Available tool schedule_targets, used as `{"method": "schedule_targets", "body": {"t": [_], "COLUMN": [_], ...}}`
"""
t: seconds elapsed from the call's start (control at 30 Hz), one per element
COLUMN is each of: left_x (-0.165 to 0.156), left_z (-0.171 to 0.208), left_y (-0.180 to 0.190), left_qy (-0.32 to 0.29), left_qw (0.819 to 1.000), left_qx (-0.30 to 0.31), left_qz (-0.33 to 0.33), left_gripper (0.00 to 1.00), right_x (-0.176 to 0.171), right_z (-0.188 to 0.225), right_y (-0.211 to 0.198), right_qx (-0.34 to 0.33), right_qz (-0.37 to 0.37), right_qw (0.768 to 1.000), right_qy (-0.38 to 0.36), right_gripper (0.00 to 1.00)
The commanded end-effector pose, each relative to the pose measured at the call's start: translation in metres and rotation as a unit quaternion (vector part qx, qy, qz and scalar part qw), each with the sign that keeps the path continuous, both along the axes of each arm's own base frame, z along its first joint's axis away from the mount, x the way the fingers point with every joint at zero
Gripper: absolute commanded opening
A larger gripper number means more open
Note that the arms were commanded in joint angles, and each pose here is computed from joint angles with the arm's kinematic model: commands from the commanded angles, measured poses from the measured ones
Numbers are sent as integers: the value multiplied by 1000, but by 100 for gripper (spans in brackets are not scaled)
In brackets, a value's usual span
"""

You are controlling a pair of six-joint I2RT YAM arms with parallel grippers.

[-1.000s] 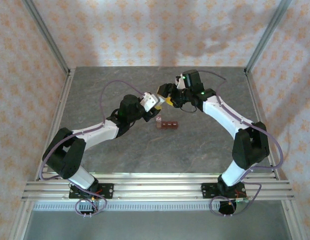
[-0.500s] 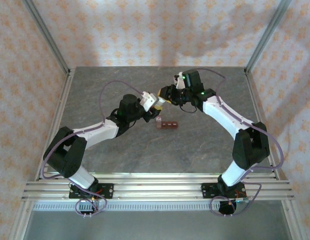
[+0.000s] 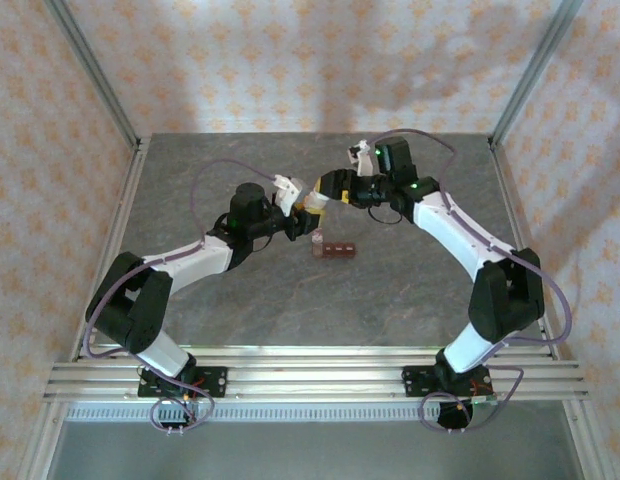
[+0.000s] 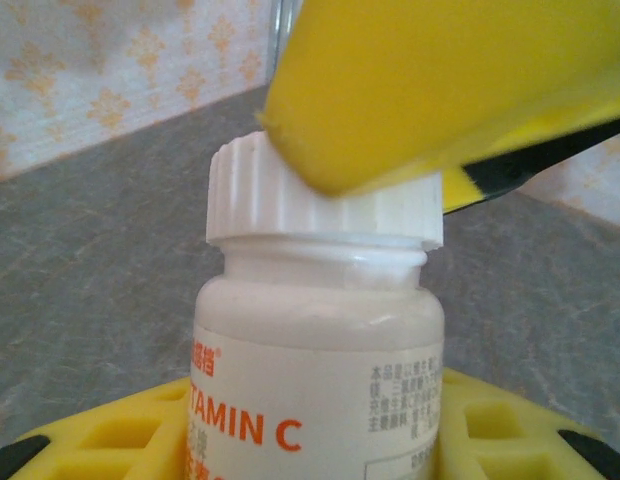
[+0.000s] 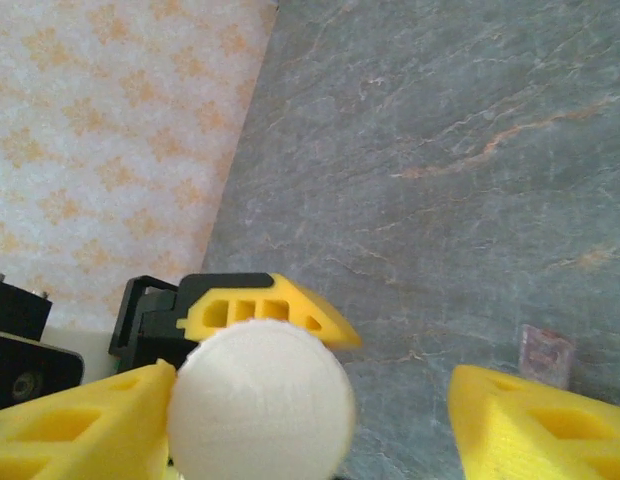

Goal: Sort the pills into containers

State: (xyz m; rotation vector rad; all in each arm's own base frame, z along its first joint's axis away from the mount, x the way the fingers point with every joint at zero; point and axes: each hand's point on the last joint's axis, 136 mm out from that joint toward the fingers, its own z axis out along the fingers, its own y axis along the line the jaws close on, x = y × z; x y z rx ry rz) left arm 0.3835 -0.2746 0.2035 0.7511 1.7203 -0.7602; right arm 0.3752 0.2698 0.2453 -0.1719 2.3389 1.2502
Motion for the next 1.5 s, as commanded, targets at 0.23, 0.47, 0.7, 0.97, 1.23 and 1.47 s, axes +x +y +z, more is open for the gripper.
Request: {"method": "schedule_targets", "body": {"t": [0.23,0.47,0.7,0.97,1.23,1.47], "left_x": [13,10,8,8,7,6], "left_z": [1,-1,2,7,7,7], "left_y": [17,9,2,-2,-2,-1], "left_qy": [-115,-123,-127,-128,-126,-125], "left_qw": [983,981,981,982,983,983], "left_qx": [129,138,138,132,127,123], "left_qz": [66,59,52,50,52,53], "left_gripper": [0,0,0,0,0,0], "right_x": [10,13,6,0,-2,1], "right_z": [25,16,8,-1,-5,-10], "right_y": [-31,-14,8,12,6,1], "right_qx": [29,48,40,35,21,17], "right_qz": [-119,-117,-96,-90,-94,-101], "right_qw": [990,988,989,990,990,990], "right_qy": [63,94,102,107,98,96], "right_gripper": [75,74,75,64,49,37]}}
